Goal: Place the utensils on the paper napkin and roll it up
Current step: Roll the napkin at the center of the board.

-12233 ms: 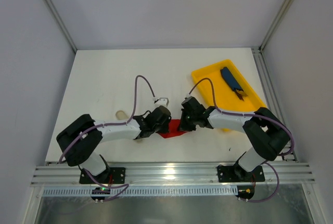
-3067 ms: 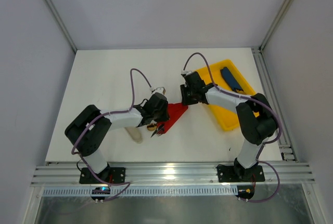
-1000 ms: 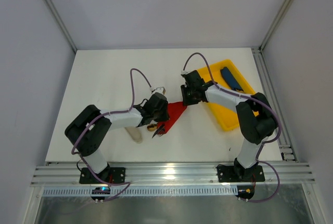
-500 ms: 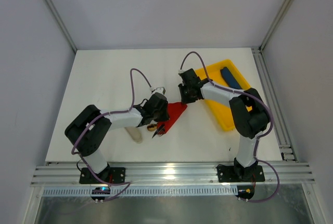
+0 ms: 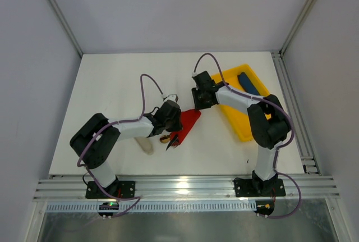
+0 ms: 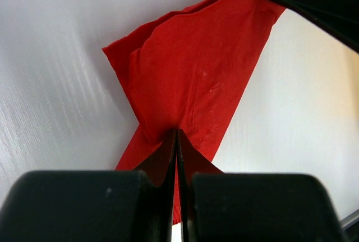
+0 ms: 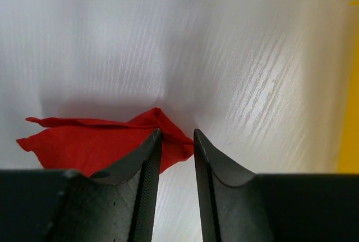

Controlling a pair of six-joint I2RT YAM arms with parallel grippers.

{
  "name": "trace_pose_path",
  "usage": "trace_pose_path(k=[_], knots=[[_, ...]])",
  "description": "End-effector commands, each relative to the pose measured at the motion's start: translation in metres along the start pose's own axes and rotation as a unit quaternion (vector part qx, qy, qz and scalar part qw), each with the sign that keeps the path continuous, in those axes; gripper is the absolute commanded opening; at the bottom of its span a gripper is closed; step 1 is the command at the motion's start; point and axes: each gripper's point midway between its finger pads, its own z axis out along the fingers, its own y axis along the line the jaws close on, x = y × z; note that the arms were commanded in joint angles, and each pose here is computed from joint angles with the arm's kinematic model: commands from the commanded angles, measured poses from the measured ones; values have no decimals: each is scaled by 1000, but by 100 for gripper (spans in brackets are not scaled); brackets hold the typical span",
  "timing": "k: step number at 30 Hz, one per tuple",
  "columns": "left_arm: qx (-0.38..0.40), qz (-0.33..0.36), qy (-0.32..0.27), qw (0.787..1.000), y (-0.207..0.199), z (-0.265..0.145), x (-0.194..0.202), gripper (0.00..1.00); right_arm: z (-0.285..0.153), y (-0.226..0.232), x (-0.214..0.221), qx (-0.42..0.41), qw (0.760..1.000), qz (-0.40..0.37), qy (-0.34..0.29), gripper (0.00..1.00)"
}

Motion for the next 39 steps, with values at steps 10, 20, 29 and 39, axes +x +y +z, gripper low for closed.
trace_pose_path(k=[10, 20, 29, 39], knots=[[-18, 9, 11, 1000, 11, 2, 9, 0, -59, 59, -24, -169, 984, 31, -56, 17], [-19, 10, 6, 1000, 11, 0, 7, 0, -24, 84, 4, -243, 967, 75, 8, 4], [-18, 10, 5, 1000, 10, 0, 6, 0, 2, 69, 16, -193, 977, 84, 29, 4], [-19, 9, 5, 1000, 10, -1, 6, 0, 20, 51, 26, -135, 984, 101, 57, 4]])
